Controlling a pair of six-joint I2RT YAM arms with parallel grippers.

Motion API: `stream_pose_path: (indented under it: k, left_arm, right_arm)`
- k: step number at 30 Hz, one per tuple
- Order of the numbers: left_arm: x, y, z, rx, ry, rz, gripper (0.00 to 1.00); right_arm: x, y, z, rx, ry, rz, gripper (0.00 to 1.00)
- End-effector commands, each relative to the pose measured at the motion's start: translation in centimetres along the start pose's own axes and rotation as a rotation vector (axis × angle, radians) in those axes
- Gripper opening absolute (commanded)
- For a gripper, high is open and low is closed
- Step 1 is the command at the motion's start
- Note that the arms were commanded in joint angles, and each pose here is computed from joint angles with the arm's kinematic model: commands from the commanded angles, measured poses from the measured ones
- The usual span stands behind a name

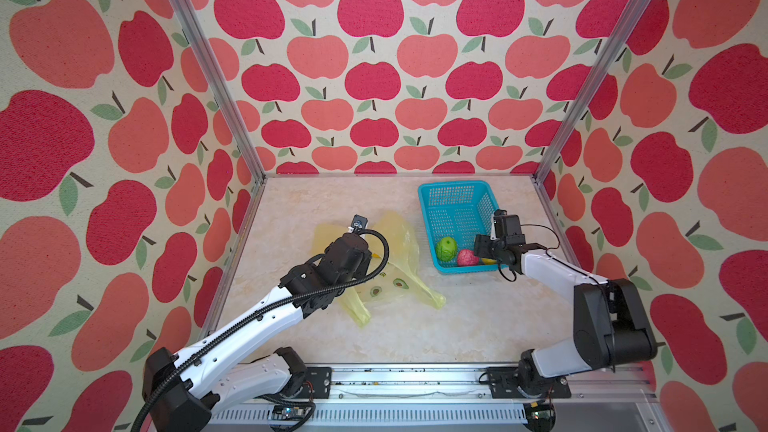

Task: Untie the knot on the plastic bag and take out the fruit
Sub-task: 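Lower the yellow fruit into the basket and open the right gripper, then reach the right gripper into the bag toward the yellow mango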

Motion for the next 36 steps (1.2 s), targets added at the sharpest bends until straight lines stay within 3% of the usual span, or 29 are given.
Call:
stream_pose_path:
  k: [1,6,14,17,23,28,33,36]
  left_arm:
    - [-0.2,-0.1,0.4,0.017,-0.005,0.001,0.0]
    - [-0.3,-0.1,0.3,0.014,-0.002,0.009,0.0]
    - [-0.3,0.2,0.2,0.012,0.001,0.014,0.0]
    - [-0.4,0.1,0.2,0.01,0.002,0.014,0.0]
    - [-0.4,0.2,0.2,0.014,0.001,0.017,0.0]
    - [-0.3,-0.1,0.2,0.008,-0.005,0.006,0.0]
    - [-0.3,0.0,0.3,0.009,-0.005,0.005,0.0]
    - [-0.3,0.0,0.2,0.007,-0.005,0.007,0.0]
  right_arm:
    - [0.2,-1.0,-0.2,0.0,0.013,-0.056,0.81]
    - [0.2,-3.8,-0.6,-0.015,0.024,-0.147,0.86]
    - [1.1,-12.8,1.4,0.069,-0.026,-0.473,0.91]
    - [1.3,-15.9,3.2,0.143,-0.079,-0.578,0.88]
    - [1.2,-20.5,9.9,0.39,-0.337,-0.766,0.73]
    - [-0.9,-22.7,16.7,0.572,-0.589,-0.888,0.69]
    - [-3.4,-23.6,23.1,0.667,-0.807,-0.922,0.68]
    - [-4.7,-22.9,26.2,0.706,-0.858,-0.906,0.68]
Point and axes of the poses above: each gripper's point midway between its finger pads, its own y axis out along the fingers, its own z axis along the line the jaws close on, x = y × z, the point moved 5 cm from there along -y, back along the fingers, and after that the axes turned 13 degrees about -y, right-handed, at the moved point
